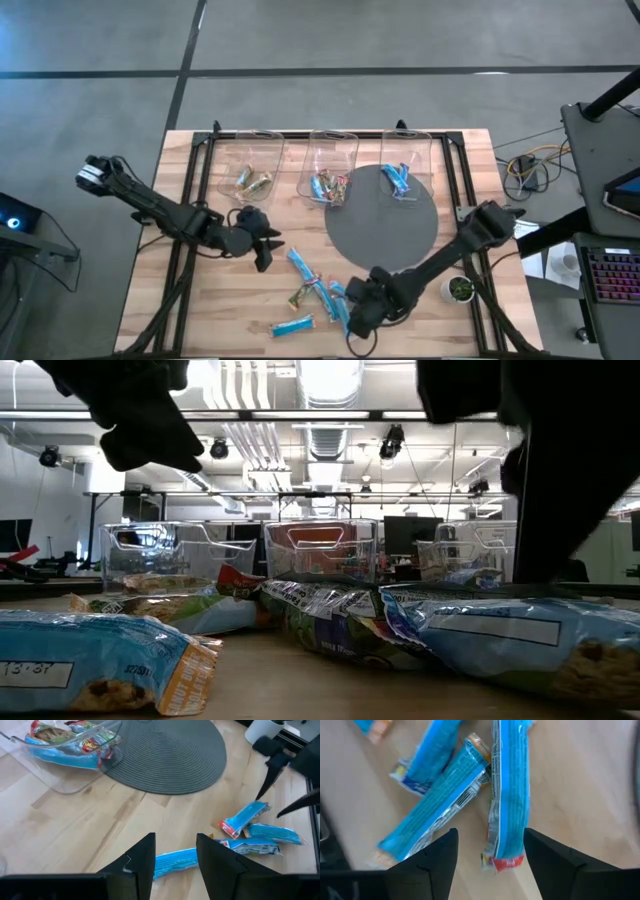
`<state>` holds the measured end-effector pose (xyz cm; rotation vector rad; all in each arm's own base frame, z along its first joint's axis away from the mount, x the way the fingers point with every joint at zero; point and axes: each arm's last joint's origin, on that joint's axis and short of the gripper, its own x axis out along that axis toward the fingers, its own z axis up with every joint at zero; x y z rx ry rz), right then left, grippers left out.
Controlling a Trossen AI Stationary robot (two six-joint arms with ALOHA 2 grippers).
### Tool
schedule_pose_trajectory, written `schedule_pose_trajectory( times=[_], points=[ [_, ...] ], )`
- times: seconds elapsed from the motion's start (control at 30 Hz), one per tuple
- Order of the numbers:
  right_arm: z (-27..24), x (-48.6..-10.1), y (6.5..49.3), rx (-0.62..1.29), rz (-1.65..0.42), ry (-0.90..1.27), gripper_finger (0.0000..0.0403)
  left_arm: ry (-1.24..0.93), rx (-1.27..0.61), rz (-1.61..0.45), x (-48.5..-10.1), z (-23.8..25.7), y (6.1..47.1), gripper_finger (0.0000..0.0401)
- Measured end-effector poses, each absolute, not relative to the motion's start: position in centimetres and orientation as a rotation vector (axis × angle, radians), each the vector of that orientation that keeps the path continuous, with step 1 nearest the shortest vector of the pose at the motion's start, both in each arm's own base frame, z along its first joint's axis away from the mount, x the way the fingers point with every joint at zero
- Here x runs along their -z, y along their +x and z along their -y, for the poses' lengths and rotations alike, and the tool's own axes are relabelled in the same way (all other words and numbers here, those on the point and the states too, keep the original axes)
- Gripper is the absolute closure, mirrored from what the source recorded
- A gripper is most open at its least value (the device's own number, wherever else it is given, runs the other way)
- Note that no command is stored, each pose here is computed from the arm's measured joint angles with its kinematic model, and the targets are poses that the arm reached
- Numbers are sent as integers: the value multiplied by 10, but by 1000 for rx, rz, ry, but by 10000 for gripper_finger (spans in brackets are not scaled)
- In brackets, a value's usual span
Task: Pick and place Granola Bars by type
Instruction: Put the red granola bar into the middle transparent bin
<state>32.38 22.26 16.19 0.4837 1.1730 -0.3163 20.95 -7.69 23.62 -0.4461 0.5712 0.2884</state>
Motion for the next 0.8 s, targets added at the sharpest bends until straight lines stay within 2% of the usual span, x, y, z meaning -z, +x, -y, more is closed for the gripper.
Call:
schedule_pose_trajectory(
  times=[0.17,0.43,0.53,0.8],
  points=[
    [-224,-138,328,366,-1206,450,188,-443,-286,-569,-236,77,210,275],
    [-223,-131,331,456,-1190,540,194,-446,-287,-569,-237,77,210,275],
    [-221,-133,331,471,-1171,533,220,-448,-287,-568,-237,77,210,275],
    [-210,-132,336,499,-1159,548,338,-466,-300,-562,-237,77,210,275]
  ],
)
